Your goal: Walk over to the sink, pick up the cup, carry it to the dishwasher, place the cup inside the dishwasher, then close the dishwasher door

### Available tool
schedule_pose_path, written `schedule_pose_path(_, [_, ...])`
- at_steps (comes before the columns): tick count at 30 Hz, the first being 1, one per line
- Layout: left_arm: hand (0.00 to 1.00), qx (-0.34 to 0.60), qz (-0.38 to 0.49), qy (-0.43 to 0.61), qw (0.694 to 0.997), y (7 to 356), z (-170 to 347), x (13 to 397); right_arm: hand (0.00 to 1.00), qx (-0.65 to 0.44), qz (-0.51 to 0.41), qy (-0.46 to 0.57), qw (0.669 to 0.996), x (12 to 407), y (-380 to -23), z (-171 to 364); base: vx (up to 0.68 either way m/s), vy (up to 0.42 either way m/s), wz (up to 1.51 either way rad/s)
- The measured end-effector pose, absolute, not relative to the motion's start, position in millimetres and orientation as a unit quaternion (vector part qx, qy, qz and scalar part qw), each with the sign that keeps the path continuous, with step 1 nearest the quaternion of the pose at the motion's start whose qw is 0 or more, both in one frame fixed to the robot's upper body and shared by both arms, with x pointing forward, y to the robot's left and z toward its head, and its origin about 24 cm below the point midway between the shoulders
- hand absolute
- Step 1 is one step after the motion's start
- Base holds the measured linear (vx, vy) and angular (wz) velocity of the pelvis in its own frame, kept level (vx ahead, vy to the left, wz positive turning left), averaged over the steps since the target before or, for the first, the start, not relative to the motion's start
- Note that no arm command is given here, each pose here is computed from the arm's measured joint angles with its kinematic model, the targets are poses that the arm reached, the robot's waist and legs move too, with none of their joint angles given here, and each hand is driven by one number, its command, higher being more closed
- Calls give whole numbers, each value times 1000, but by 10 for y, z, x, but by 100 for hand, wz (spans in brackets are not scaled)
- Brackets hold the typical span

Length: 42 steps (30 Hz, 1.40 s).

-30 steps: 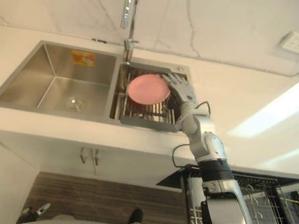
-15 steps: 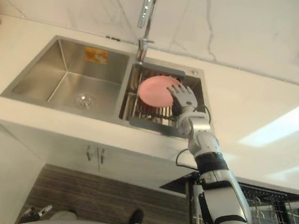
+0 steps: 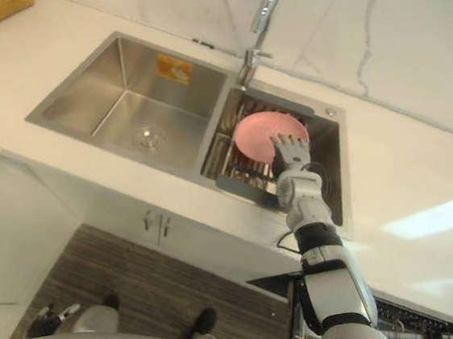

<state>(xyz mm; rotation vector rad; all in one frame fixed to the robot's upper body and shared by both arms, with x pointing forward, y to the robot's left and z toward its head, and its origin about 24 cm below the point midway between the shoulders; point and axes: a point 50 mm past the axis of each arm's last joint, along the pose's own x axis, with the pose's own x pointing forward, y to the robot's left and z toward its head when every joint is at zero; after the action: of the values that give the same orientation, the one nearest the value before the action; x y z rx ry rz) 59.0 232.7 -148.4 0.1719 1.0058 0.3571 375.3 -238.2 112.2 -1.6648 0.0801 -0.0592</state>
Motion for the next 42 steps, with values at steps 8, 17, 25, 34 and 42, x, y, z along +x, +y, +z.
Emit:
schedule_pose_path(8, [0,84,187,435,877,2476,-1374,759,0,-728,-88,26,679,3914,-2447,1454,-10,-8,16])
schedule_pose_path(17, [0,85,202,378,900,2657,-1201,1050,100,-736,-129,20,664,3981,-2536,1782,-102,-4,2])
schedule_pose_path(25, [0,98,185,377,902,2668,-1171,1098,100,-768,-143,11,624,3955,-2575,1769,-19,4,2])
schedule_pose_path(34, [0,101,182,366,907,2665,-1128,1158,100,-773,-156,-16,615,3936,-2558,1764,16,5,-2])
schedule_pose_path(42, [0,104,180,372,905,2643,-1135,1141,100,-753,-189,-123,618,3825,-2588,2074,15,17,-12])
